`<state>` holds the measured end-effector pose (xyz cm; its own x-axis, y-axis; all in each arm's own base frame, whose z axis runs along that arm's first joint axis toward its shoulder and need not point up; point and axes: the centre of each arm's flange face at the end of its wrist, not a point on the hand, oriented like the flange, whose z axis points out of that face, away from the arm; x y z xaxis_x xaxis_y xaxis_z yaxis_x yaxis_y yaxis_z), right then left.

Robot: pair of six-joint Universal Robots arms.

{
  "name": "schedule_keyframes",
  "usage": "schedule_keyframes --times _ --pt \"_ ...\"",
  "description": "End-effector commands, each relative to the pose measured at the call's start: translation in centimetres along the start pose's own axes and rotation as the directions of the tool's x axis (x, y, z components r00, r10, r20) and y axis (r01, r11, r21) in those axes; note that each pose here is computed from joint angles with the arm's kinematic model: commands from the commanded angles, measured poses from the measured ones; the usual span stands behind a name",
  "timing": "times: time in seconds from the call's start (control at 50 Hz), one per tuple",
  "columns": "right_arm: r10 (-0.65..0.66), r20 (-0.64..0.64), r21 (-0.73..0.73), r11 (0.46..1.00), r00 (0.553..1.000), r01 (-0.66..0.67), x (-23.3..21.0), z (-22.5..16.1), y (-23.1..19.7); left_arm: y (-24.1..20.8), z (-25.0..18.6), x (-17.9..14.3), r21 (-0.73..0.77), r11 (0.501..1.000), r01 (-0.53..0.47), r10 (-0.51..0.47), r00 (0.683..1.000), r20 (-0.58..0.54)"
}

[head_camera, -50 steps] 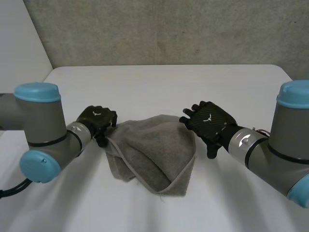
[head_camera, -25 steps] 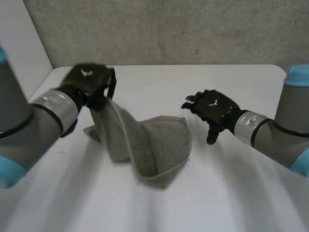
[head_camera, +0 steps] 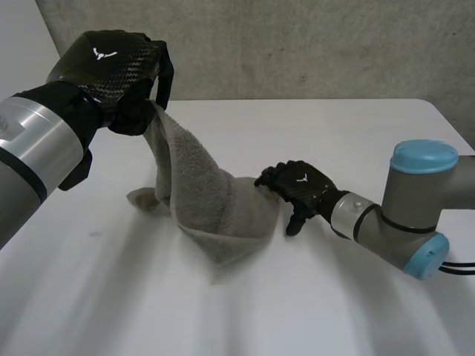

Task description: Fold the laundry

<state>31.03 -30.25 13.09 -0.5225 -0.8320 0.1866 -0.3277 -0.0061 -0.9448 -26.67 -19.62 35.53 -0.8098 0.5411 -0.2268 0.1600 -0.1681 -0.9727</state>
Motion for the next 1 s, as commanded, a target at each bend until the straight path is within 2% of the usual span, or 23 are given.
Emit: schedule_keyframes --times 0.02,0.2,0.32,0.36,0.4,0.42,0.46,0.52,0.56,0.58,0.62,0.68,0.72,0.74,0.78,0.96,1.0 --pt "0.067 -0.025 -0.006 0.998 0.997 -0.067 -1.8 0.4 -0.2 -1.1 -0.8 -0.1 0.034 0.999 0.001 -0.001 1.0 0.005" --pt "0.107 -0.024 -0.027 0.994 0.994 -0.108 -3.5 1.1 0.6 -2.0 -1.2 -0.3 0.064 0.998 -0.002 0.001 1.0 0.017" --pt "0.173 -0.148 0.024 0.985 0.974 -0.172 -1.7 1.4 -0.8 -2.1 -1.2 -0.5 0.068 0.998 -0.004 0.002 1.0 0.029" --pt "0.179 -0.179 0.057 0.984 0.967 -0.172 -0.9 1.0 -2.0 -2.1 -1.2 -0.7 0.067 0.998 -0.004 0.002 0.999 0.033" --pt "0.155 -0.23 0.145 0.982 0.961 -0.124 0.5 -0.5 -6.2 -1.9 -1.1 -0.9 0.061 0.998 -0.004 0.002 0.999 0.039" --pt "0.155 -0.23 0.146 0.982 0.961 -0.123 0.5 -0.5 -6.2 -1.9 -1.1 -0.9 0.061 0.998 -0.004 0.002 0.999 0.04" --pt "0.126 -0.296 0.204 0.977 0.947 -0.066 3.0 -2.8 -9.7 -1.7 -0.9 -1.3 0.054 0.999 -0.009 0.006 0.999 0.054" --pt "0.11 -0.33 0.204 0.978 0.937 -0.042 4.3 -4.3 -11.0 -1.5 -0.8 -1.6 0.047 0.999 -0.011 0.008 0.998 0.062" --pt "0.057 -0.364 0.158 0.987 0.93 0.001 5.1 -7.1 -12.9 -1.0 -0.6 -2.3 0.031 0.999 -0.014 0.012 0.996 0.083" --pt "0.057 -0.364 0.158 0.988 0.93 0.001 5.1 -7.1 -12.9 -1.0 -0.6 -2.3 0.031 0.999 -0.014 0.012 0.996 0.083" --pt "-0.029 -0.387 0.077 0.995 0.922 0.063 5.2 -9.4 -14.1 -0.4 -0.5 -2.9 0.006 1.0 -0.011 0.01 0.995 0.101" --pt "-0.086 -0.384 0.01 0.995 0.919 0.098 5.1 -10.1 -13.9 0.3 -0.4 -3.1 -0.017 1.0 -0.01 0.012 0.994 0.107" --pt "-0.2 -0.361 -0.135 0.978 0.911 0.161 5.0 -11.7 -13.1 2.0 -0.4 -3.3 -0.075 0.997 0.0 0.009 0.994 0.11" --pt "-0.2 -0.361 -0.135 0.978 0.911 0.162 5.0 -11.7 -13.1 2.0 -0.4 -3.3 -0.075 0.997 0.0 0.009 0.994 0.11" --pt "-0.289 -0.329 -0.228 0.948 0.899 0.221 4.8 -13.3 -13.2 3.6 -0.5 -3.1 -0.137 0.99 0.012 0.003 0.995 0.102" --pt "-0.294 -0.298 -0.251 0.942 0.908 0.223 4.1 -13.0 -11.8 5.2 -0.7 -3.0 -0.199 0.98 0.025 -0.006 0.995 0.098" --pt "-0.202 -0.307 -0.237 0.963 0.93 0.131 4.5 -11.2 -9.6 4.9 -0.6 -2.9 -0.188 0.982 0.024 -0.007 0.996 0.093"
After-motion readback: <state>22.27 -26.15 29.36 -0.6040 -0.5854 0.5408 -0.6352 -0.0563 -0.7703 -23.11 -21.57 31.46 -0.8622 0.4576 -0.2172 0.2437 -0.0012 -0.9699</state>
